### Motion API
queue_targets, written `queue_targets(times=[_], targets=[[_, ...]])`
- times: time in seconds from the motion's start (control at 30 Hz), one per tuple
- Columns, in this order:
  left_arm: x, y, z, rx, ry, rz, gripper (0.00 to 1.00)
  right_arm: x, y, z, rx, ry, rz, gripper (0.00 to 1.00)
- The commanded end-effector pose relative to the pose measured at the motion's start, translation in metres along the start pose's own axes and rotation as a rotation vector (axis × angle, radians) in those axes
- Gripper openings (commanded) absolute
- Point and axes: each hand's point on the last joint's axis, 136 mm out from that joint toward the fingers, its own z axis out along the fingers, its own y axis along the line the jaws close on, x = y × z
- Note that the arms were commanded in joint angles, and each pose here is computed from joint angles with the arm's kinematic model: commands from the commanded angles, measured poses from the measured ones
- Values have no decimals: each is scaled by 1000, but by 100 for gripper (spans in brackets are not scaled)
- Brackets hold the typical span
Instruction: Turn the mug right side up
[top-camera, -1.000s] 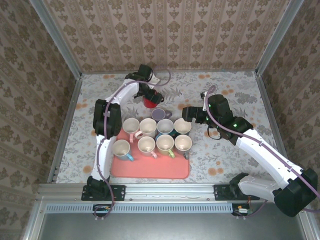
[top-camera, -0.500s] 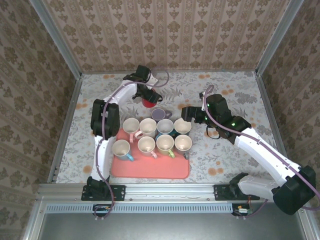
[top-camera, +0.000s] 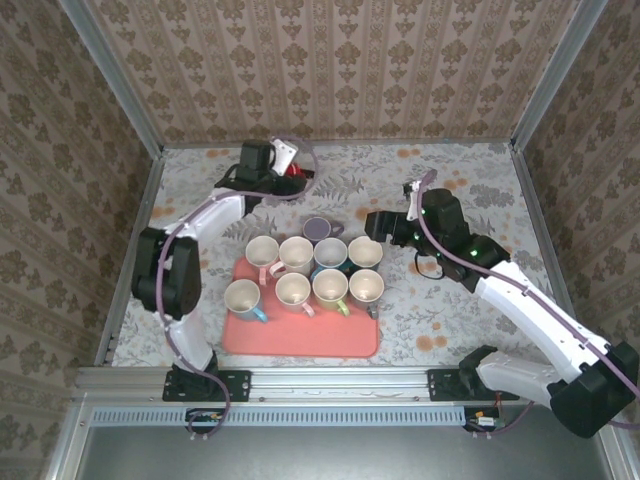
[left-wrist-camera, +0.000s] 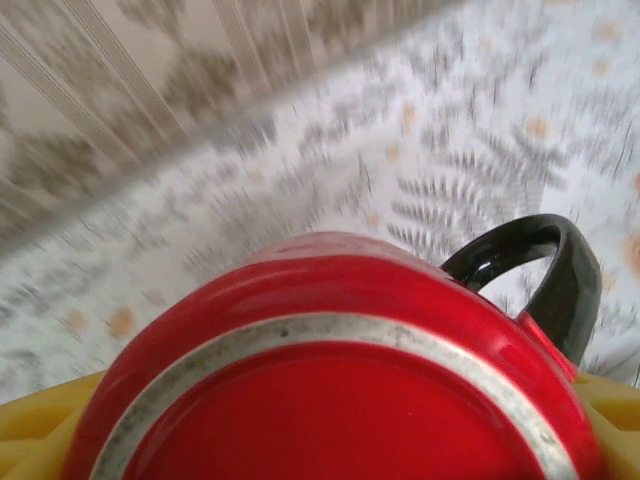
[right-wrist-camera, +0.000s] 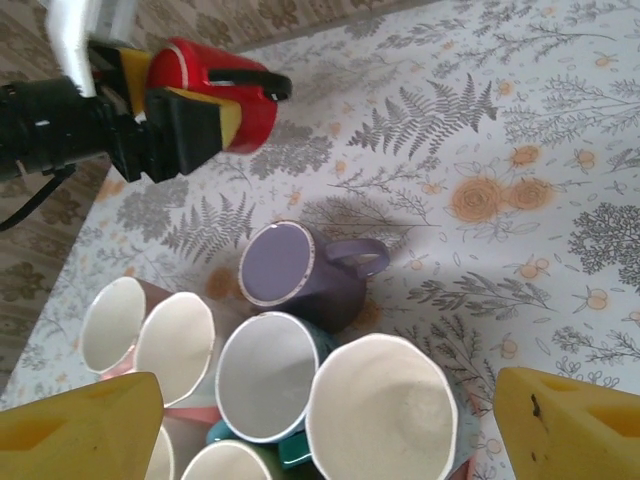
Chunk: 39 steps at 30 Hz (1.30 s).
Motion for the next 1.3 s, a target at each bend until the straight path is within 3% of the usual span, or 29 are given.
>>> queue_targets(times=[0.0, 0.2, 0.33, 0.53, 0.9, 1.03, 1.27], targets=[[-78, 2, -52, -7, -343, 6, 17, -15, 18, -16, -68, -24, 30, 86], [-87, -23, -121, 16, -598, 76, 17, -20, 41, -24, -183, -2, 84, 85], [-78, -40, -148, 7, -689, 134, 18, -25, 62, -24, -311, 30, 165, 85], [-70, -49, -178, 16, -804, 100, 18, -39, 88, -14, -496, 84, 323, 84], [-64, -69, -191, 99, -895, 65, 18, -56, 128, 19, -739, 202, 545, 87], [-64, -74, -190, 123, -905, 76, 17, -49, 136, 36, -733, 268, 574, 87], [-58, -90, -190, 185, -919, 143, 14, -64, 140, 62, -772, 286, 739, 78]])
